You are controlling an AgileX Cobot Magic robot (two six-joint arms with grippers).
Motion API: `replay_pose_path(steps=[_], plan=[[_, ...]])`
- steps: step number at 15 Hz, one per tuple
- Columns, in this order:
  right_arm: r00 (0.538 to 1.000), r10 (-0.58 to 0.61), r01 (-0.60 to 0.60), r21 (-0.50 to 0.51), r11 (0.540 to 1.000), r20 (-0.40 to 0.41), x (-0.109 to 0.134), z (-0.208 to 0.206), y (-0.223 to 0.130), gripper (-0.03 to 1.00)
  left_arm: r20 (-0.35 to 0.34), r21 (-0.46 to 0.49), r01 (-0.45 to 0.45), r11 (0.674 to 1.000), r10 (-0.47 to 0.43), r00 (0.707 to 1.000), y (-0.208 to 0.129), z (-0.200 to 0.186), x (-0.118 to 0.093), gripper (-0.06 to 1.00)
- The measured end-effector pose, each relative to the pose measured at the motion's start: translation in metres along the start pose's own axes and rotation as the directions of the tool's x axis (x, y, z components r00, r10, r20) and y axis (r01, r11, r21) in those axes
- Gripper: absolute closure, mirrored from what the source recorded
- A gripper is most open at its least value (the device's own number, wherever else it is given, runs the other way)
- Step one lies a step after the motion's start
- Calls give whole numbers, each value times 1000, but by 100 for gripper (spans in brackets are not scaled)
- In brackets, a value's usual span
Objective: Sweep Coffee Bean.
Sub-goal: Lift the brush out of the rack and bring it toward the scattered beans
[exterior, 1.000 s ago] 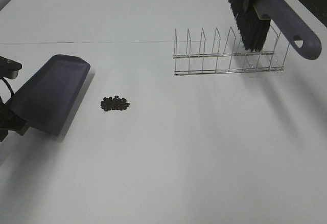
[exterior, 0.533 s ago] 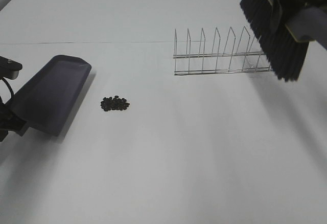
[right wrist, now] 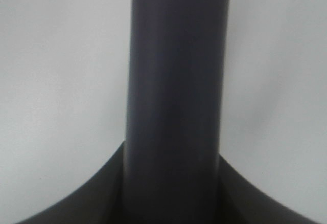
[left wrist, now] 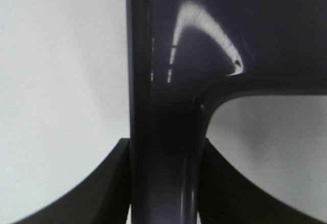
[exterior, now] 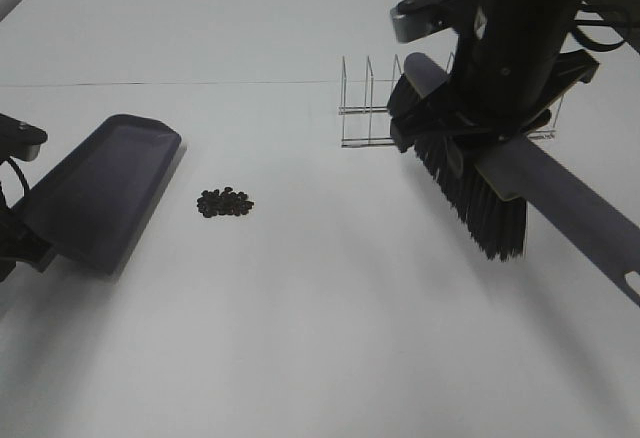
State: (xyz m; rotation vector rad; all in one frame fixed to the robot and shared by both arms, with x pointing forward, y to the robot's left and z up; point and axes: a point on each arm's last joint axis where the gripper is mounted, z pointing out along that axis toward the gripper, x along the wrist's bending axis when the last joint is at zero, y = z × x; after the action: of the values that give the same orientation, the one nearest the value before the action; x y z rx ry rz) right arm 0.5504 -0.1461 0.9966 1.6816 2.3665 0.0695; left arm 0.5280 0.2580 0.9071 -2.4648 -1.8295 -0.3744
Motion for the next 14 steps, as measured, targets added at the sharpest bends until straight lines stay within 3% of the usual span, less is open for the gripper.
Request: replay_pose_path(steps=[2, 3, 5, 13, 14], plan=[[995, -85, 84, 19, 996, 50, 25, 13, 5, 70, 3, 39, -8, 999, 8, 1000, 2, 12, -2, 61], [988, -135, 134, 10, 991, 74, 51, 18, 25, 70, 10, 46, -3, 999, 2, 1000, 8, 18, -4, 61], [980, -176, 175, 15, 984, 93, 68, 21, 45, 70, 19, 48, -19, 999, 18, 1000, 13, 21, -5, 61], [960, -254, 251, 45, 967, 114, 96, 57, 91, 70, 40, 97, -16, 995, 12, 999, 30, 20, -7, 61], [959, -260, 255, 55, 965, 117, 98, 64, 92, 70, 37, 113, -54, 992, 50, 998, 40, 21, -19, 61]])
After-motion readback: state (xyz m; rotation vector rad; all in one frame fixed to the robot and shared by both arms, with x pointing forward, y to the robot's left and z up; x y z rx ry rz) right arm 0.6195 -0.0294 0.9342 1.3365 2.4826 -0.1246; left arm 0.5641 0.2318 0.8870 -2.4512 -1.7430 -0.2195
